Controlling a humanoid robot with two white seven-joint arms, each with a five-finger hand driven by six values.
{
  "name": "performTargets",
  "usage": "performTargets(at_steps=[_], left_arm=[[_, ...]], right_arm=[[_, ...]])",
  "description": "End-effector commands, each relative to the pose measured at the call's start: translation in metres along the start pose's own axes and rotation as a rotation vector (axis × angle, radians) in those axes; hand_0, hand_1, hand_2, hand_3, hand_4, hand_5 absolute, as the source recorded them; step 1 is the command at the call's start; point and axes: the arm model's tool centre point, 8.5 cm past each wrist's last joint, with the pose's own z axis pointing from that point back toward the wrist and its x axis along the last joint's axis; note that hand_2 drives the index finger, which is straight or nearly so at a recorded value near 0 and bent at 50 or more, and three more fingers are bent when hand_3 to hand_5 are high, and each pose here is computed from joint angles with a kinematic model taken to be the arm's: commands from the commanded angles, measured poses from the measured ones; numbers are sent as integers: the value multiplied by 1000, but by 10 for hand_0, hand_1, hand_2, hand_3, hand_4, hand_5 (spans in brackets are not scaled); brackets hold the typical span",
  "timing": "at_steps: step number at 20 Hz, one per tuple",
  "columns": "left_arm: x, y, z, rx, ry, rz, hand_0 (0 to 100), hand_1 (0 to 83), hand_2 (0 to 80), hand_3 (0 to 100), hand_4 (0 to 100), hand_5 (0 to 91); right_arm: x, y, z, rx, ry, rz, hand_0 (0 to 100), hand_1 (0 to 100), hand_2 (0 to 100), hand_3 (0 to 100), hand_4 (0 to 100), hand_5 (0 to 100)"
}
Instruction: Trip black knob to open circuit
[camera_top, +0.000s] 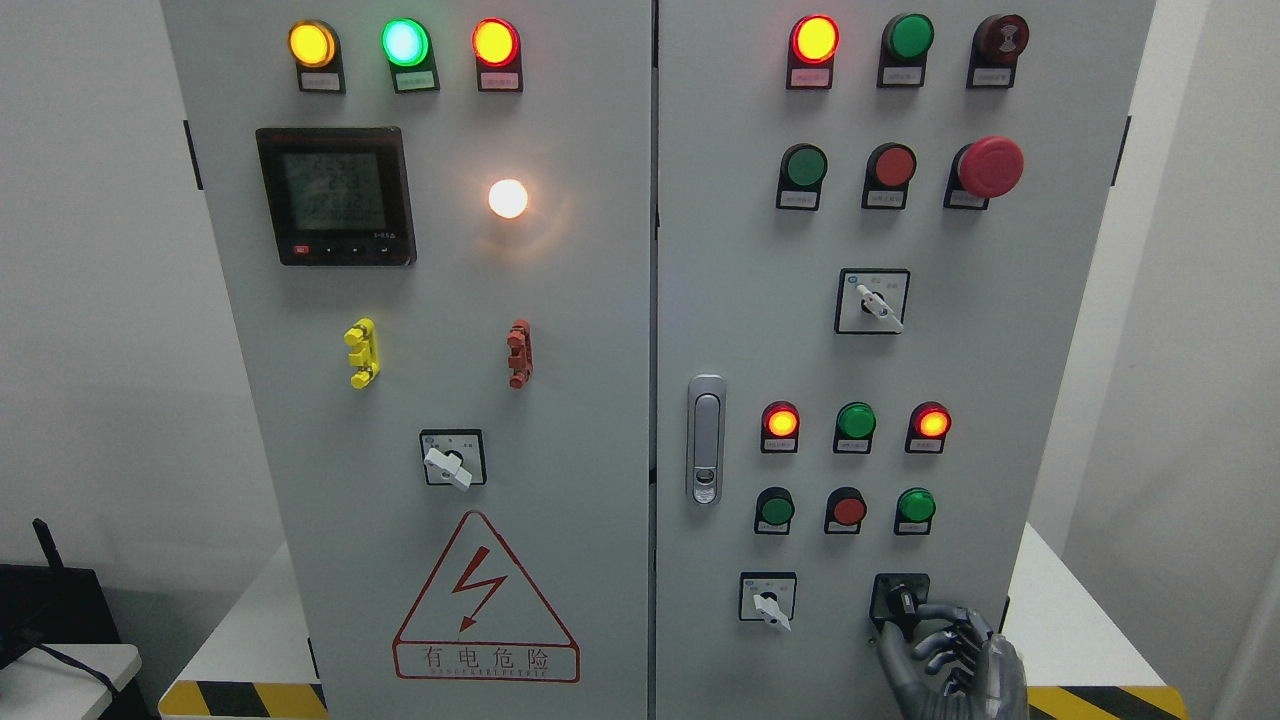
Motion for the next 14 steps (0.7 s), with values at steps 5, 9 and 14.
performTargets(at_steps=[5, 9, 14], left_arm=[[5, -1, 0, -5, -9, -34, 120, 389, 0, 0, 0, 0], [5, -1, 0, -5, -9, -32, 120, 389, 0, 0, 0, 0], [5, -1, 0, -5, -9, -32, 120, 389, 0, 0, 0, 0]], right_arm=[[-7, -10, -3, -27, 18, 4, 413, 830, 437, 777, 846, 960], [-6, -10, -3, -28, 17, 3, 437, 830, 437, 776, 845, 958], [-7, -10, -3, -27, 18, 4, 454, 825, 452, 778, 845, 958]])
